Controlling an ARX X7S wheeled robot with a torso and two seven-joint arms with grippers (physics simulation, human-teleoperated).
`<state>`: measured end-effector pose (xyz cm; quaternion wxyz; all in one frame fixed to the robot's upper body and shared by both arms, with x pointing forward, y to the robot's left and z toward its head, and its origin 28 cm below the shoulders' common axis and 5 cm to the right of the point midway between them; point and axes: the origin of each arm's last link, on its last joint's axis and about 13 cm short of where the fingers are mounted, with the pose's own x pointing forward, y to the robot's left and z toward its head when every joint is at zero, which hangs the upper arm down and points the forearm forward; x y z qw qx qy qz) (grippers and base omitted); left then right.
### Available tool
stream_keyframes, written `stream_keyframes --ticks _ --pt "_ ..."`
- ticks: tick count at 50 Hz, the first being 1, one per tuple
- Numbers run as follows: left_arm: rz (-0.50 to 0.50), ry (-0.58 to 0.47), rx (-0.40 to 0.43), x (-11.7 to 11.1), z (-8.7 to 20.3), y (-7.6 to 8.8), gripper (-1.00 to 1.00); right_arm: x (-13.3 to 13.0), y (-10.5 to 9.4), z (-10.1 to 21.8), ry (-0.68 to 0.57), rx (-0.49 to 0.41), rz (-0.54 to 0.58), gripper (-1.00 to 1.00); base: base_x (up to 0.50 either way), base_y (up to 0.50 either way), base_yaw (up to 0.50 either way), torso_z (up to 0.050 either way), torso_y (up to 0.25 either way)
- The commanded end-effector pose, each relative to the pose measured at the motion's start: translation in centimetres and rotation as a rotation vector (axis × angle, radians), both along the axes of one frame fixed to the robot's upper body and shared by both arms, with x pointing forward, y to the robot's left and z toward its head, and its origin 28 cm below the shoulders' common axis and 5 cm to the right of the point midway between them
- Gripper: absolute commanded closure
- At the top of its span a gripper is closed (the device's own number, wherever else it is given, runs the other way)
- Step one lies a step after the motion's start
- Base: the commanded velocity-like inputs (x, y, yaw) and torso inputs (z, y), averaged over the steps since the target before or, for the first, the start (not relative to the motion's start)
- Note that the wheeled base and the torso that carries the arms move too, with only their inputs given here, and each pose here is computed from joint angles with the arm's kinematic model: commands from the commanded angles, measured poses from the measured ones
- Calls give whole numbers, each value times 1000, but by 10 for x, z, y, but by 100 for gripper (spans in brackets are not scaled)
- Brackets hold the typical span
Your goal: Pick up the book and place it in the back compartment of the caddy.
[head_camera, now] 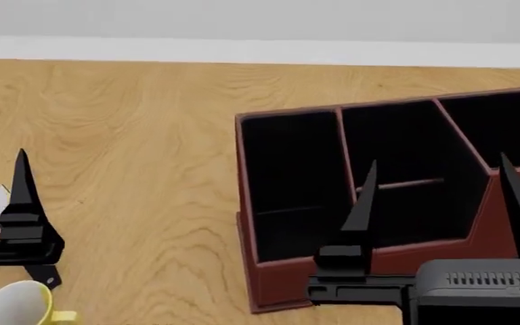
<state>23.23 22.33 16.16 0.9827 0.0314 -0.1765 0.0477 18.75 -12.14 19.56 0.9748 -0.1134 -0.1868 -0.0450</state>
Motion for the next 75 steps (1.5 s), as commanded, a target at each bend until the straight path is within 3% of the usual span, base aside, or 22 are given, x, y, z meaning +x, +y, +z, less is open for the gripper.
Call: stream_keyframes --ticks 1,21,37,44,62,75 --pt "6 -4 4 -1 0 0 -100 -3 0 2 -5 -16 -31 -100 0 0 500 0 0" --pt "9 -6 10 -1 0 0 -100 -2 3 2 -15 -14 -6 -100 0 0 500 0 0" --pt "11 -10 11 -2 1 0 -100 0 4 3 6 -19 3 -100 0 0 124 0 0" --pt "12 -11 14 -2 1 0 -100 -3 5 3 -28 -23 67 -100 0 0 0 0 0" --pt "8 -8 17 -2 1 -1 -100 -7 2 5 -35 14 75 -100 381 -311 0 0 1" --pt "1 -27 11 -8 7 -1 -100 -17 4 14 -59 -14 63 -100 364 -304 0 0 1"
